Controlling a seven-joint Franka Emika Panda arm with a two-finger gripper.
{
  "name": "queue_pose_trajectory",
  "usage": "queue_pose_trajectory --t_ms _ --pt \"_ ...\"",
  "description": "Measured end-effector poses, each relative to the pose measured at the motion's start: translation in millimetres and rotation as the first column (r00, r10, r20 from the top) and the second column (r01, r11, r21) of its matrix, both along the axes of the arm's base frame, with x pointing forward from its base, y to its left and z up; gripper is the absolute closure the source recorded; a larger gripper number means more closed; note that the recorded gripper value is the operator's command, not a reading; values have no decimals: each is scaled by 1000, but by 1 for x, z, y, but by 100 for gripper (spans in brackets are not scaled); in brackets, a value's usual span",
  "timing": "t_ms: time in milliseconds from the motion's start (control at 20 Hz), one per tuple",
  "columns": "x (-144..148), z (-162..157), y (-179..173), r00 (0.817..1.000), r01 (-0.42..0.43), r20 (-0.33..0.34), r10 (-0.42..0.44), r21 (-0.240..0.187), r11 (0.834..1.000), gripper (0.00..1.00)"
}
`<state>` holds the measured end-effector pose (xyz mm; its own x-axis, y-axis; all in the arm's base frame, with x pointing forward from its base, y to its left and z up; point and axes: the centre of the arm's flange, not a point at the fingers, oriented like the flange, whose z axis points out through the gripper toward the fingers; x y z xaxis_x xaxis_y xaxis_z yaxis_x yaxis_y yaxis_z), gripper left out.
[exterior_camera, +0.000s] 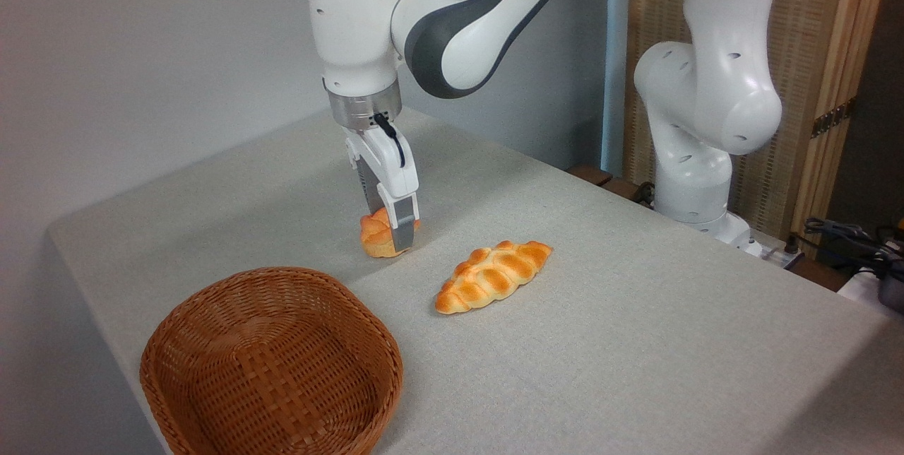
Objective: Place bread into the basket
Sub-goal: 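Close the gripper on the round bread roll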
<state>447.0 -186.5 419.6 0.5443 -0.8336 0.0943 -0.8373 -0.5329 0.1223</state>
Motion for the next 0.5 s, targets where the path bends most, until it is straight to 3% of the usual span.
queue_pose_trajectory --t_ms 250,500 --pt "0 0 -1 1000 1 -1 -1 0 1000 57" --pt "0 0 -1 1000 2 -1 -2 0 1000 64"
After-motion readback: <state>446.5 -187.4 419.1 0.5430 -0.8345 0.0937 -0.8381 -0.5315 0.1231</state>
